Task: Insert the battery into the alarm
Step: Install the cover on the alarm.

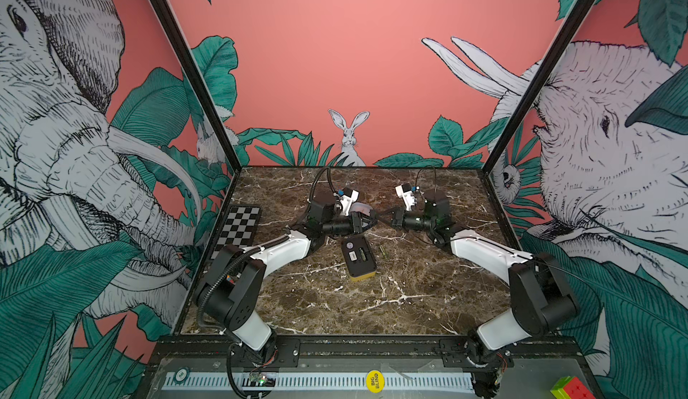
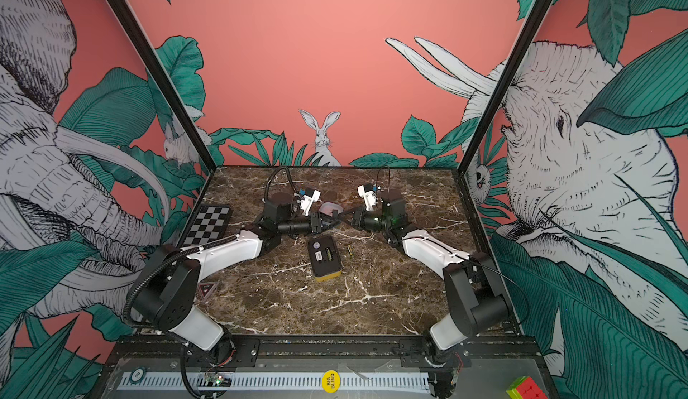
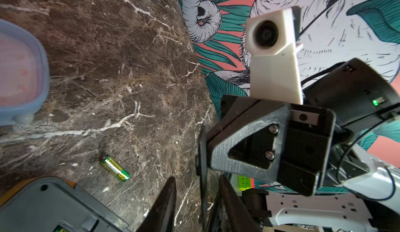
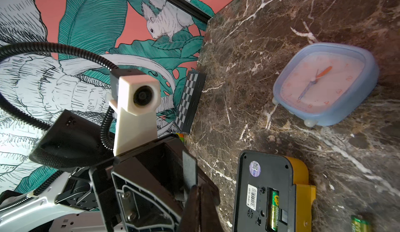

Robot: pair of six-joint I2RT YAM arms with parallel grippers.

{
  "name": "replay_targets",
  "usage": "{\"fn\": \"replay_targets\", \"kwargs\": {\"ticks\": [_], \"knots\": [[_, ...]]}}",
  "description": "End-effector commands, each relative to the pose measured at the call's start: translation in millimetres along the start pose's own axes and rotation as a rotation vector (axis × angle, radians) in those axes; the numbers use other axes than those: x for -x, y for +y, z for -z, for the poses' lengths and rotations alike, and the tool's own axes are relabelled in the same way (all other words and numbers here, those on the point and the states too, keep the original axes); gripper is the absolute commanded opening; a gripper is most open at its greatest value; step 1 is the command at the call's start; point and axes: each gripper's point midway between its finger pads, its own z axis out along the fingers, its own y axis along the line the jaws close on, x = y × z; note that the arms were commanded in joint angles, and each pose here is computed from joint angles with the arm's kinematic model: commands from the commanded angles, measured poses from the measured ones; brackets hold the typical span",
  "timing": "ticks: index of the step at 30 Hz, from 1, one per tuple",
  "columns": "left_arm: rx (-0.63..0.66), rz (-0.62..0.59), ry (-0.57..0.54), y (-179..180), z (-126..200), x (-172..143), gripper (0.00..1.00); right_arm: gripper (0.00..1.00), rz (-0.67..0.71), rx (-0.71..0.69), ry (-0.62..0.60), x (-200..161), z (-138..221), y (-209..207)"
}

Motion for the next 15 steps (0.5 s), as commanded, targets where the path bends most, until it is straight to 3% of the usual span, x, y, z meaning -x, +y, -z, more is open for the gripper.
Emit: {"fn": "replay_targets", "kwargs": {"ticks": [1, 7, 15], "knots": [[0.014, -0.065, -0.018, -15.3, 10.8, 6.7, 0.43, 0.0, 0.054, 0.002, -0.02, 8.7, 5.7, 12.8], [0.126, -0.106, -0.023, -2.4, 27.7, -0.3, 0.49, 0.0, 0.027, -0.05, 0.006, 4.5, 5.4, 0.5], [0.418, -0.129, 0.001, 35.7, 72.9, -20.0, 0.52, 0.0, -0.012, -0.16, 0.104, -16.2, 6.0, -24.4]]}}
